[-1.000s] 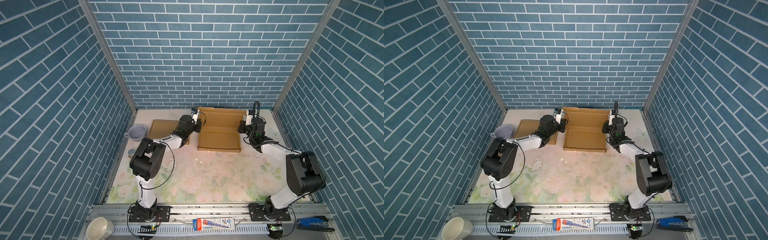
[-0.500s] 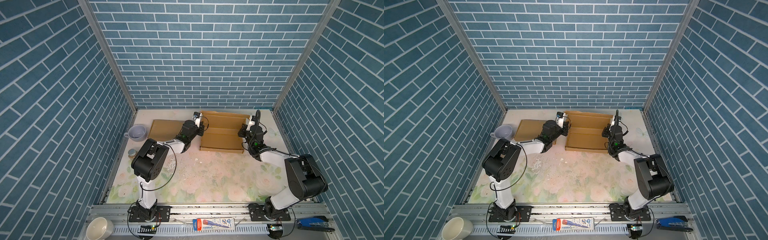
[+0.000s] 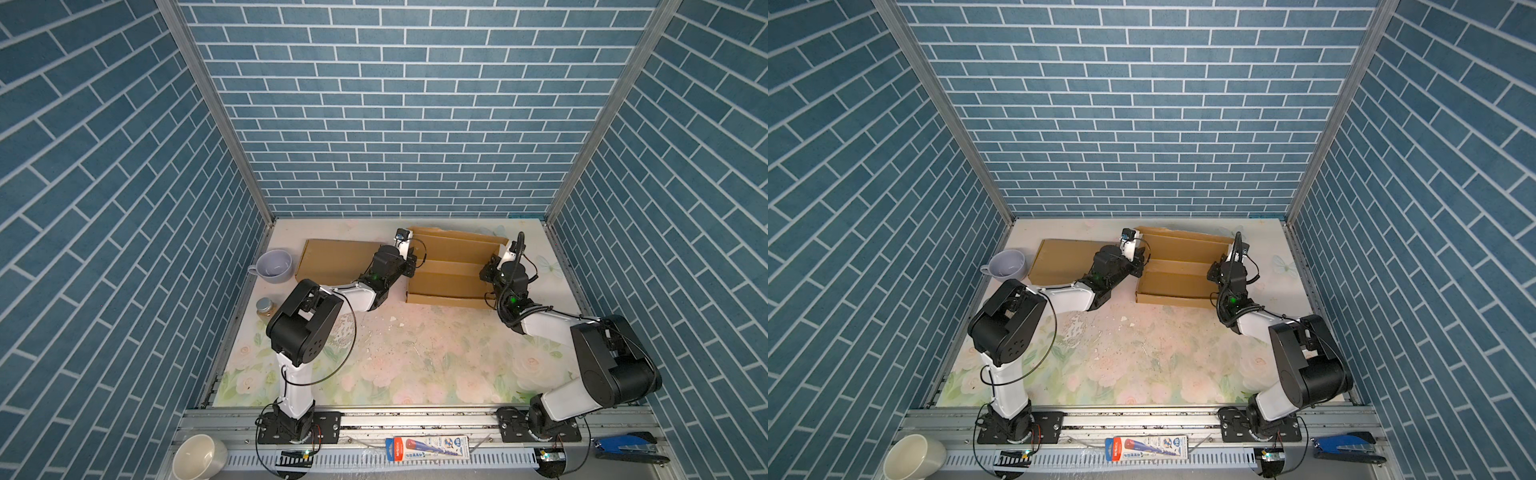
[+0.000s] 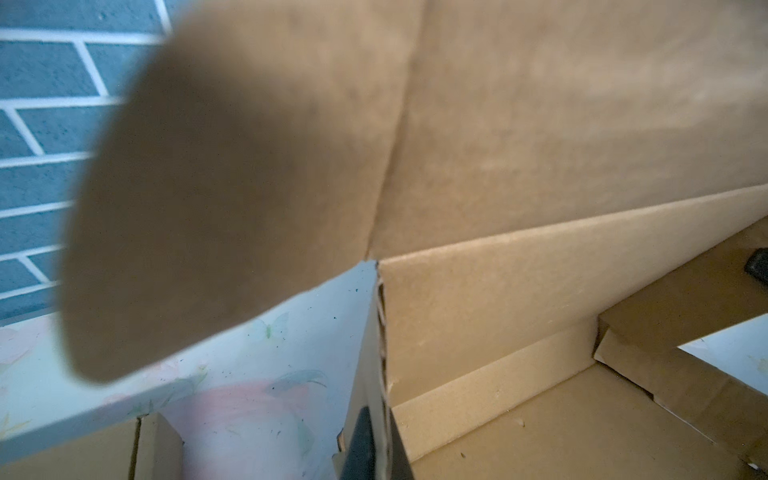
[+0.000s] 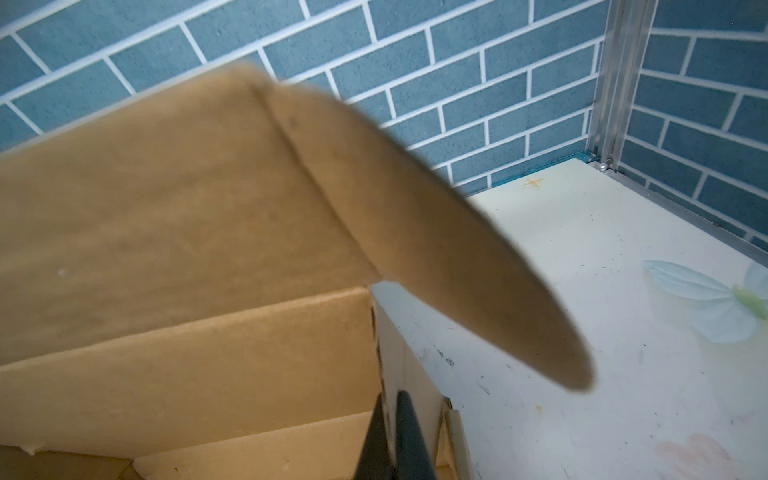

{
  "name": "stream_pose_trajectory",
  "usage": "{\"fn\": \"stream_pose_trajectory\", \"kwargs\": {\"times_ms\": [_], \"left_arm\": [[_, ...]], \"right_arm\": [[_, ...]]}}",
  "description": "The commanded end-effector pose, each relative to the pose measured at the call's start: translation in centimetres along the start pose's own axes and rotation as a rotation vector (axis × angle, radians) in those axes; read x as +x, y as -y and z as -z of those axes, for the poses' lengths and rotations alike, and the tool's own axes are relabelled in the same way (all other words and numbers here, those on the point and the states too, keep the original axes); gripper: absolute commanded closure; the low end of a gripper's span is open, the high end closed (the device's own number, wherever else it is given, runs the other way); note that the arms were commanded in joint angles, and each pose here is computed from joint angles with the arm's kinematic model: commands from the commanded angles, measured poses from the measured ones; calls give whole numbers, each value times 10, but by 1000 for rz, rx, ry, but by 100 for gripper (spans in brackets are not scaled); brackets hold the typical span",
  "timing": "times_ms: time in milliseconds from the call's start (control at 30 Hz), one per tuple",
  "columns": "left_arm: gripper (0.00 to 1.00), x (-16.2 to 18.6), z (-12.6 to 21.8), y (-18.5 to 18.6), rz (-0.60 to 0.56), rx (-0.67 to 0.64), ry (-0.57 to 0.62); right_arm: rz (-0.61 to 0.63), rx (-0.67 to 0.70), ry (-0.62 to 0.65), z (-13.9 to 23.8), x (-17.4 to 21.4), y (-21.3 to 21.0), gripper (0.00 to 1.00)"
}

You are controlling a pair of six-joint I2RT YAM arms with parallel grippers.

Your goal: Fold the paper box

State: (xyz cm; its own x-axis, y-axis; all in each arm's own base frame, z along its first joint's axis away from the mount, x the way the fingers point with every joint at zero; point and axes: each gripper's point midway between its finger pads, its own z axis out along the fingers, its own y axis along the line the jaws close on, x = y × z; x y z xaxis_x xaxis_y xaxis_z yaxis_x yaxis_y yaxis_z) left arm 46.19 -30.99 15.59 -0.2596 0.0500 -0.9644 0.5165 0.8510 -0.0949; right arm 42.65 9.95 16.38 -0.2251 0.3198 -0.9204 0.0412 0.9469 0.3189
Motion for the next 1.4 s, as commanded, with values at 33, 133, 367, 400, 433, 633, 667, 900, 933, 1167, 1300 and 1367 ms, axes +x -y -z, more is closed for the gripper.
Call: {"fn": "stream_pose_trajectory", "kwargs": {"times_ms": [33,133,367,400,433,633,667,900,933,1167,1300,1367], "left_arm": [[100,50,3,52,-22,170,-166],[100,46,1,55,2,180,-172],[100,25,-1,76,4,219,-156],[100,24,-1,78,0,222,-156],[100,22,-1,79,-3,221,-155],[100,18,-5,82,-10,223,-160],[100,18,-5,82,-10,225,-162],[100,13,-12,91,-21,231,-177],[100,13,-13,90,-25,228,-177],[100,8,-18,93,-40,227,-180],[100,14,-17,95,-29,242,-200],[100,16,-15,99,-14,263,-205]], "right_arm": [[-34,-85,-67,11,23,-21,100],[-36,-64,-62,13,26,-18,100],[-36,-42,-43,16,28,-17,100],[-34,-40,-41,16,29,-17,100],[-32,-38,-41,16,29,-17,100],[-31,-21,-31,18,30,-14,100],[-31,-16,-29,18,30,-14,100],[-26,1,-13,20,31,-14,100],[-26,2,-11,20,32,-14,100],[-29,12,-1,22,34,-14,100],[-30,13,3,22,33,-14,100],[-30,17,2,22,33,-14,100]]}}
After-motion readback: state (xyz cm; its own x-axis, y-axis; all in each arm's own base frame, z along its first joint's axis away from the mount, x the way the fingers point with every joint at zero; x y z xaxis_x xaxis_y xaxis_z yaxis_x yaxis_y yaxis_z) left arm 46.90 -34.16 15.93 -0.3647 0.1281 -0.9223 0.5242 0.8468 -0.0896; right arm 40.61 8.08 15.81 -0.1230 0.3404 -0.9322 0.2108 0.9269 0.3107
